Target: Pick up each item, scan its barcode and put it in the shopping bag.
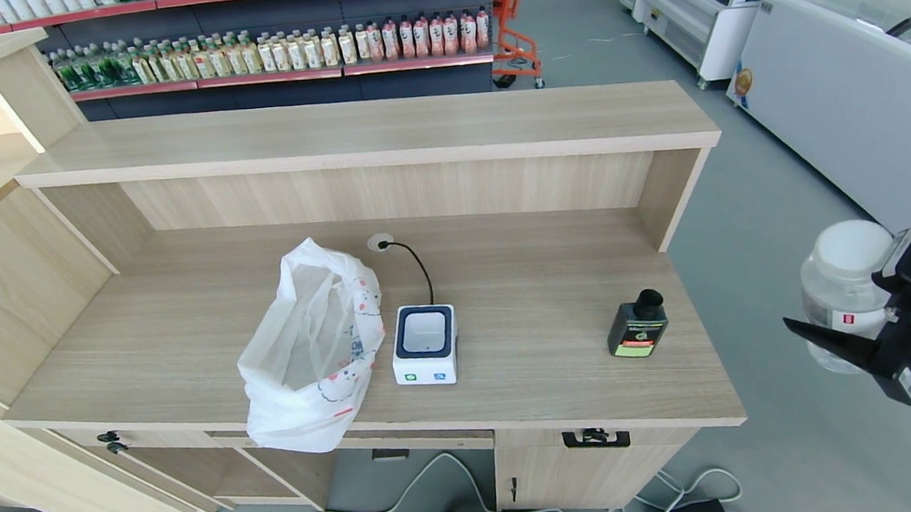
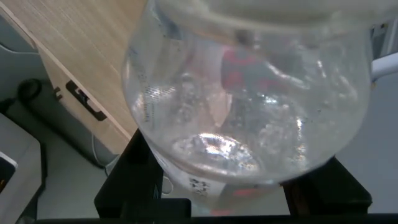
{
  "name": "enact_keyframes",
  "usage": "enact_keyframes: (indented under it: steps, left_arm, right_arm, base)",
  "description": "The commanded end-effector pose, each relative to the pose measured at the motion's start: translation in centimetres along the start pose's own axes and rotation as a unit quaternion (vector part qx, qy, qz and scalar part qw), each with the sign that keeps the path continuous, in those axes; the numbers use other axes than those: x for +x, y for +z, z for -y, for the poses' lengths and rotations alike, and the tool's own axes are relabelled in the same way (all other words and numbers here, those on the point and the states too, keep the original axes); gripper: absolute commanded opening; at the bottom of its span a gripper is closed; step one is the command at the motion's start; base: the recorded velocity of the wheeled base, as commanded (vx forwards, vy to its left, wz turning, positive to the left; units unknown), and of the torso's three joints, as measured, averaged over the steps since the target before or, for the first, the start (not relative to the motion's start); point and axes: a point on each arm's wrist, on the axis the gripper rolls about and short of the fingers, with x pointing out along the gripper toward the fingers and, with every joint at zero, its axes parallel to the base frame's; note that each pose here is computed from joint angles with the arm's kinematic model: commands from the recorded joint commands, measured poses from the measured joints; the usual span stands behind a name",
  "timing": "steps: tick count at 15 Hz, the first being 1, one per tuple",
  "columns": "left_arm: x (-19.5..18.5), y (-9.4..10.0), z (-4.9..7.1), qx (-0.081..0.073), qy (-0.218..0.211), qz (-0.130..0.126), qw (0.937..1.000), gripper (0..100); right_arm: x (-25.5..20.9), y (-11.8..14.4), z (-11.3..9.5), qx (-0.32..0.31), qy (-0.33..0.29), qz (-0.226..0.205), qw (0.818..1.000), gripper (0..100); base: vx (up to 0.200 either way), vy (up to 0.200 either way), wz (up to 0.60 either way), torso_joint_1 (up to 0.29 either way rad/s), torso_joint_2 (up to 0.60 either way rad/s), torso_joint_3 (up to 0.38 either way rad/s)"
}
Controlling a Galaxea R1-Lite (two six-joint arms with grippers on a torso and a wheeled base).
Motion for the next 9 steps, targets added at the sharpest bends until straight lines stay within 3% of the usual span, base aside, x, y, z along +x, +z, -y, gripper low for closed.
enact_keyframes:
  steps: [1,9]
  left_arm:
    - [0.0,0.0,0.0,0.0,0.0,0.0,1.0,0]
    - [0.0,0.0,0.0,0.0,0.0,0.0,1.0,0]
  right_arm:
    - [0.0,-0.1,-0.1,0.0,0.002,-0.001,1.0,0]
    - [1.5,-0.3,0.1,-0.021,0.004,-0.003,1.0,0]
  base:
    - [0.0,0.2,0.0,0.007,0.0,0.002]
    - [0.0,0.2,0.0,0.002,0.0,0.002]
